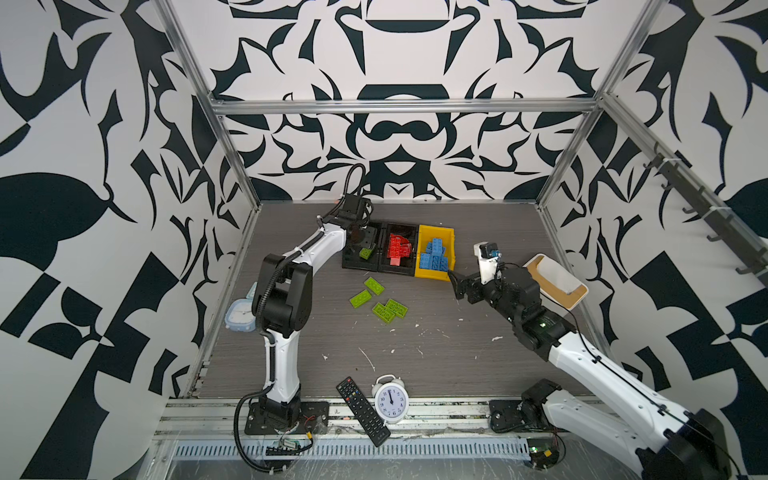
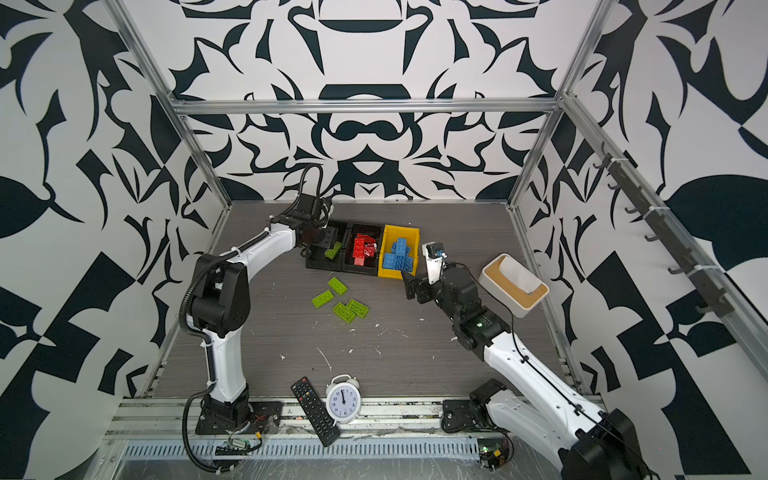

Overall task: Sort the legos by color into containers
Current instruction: 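Move the left gripper back down over the loose green bricks, then grasp another lime-green brick with the left gripper and lift it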

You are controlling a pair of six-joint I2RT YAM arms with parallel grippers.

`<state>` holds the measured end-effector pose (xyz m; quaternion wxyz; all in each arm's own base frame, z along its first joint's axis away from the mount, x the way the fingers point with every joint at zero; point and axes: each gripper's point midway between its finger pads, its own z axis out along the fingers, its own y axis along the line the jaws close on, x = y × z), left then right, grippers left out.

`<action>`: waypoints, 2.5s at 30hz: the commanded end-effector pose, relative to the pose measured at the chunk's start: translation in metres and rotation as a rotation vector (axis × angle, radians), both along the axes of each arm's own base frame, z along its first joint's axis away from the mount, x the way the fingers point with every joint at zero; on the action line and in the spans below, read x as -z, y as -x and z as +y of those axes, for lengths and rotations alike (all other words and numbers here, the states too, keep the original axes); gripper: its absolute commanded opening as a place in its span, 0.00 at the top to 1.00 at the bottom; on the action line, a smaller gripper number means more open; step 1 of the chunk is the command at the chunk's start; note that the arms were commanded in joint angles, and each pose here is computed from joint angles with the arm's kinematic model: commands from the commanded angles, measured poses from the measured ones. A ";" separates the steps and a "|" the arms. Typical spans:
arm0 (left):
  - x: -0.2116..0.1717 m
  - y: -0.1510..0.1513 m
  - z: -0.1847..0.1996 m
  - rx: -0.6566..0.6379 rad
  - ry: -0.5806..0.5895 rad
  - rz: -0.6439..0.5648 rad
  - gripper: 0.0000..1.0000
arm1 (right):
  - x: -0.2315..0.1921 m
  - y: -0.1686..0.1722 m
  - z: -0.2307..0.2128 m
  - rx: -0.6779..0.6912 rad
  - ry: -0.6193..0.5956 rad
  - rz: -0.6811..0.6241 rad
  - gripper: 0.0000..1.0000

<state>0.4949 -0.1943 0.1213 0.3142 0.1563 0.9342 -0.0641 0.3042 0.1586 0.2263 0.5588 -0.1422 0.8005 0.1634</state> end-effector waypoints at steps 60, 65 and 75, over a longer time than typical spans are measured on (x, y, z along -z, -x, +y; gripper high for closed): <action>0.069 0.193 -0.094 0.076 0.262 0.338 0.21 | -0.008 -0.003 0.003 -0.005 -0.023 -0.017 0.03; 0.073 0.214 -0.090 0.078 0.297 0.392 0.21 | -0.008 -0.003 0.003 -0.006 -0.023 -0.017 0.03; 0.064 0.261 -0.071 0.060 0.339 0.439 0.21 | -0.005 -0.004 0.004 -0.006 -0.019 -0.010 0.03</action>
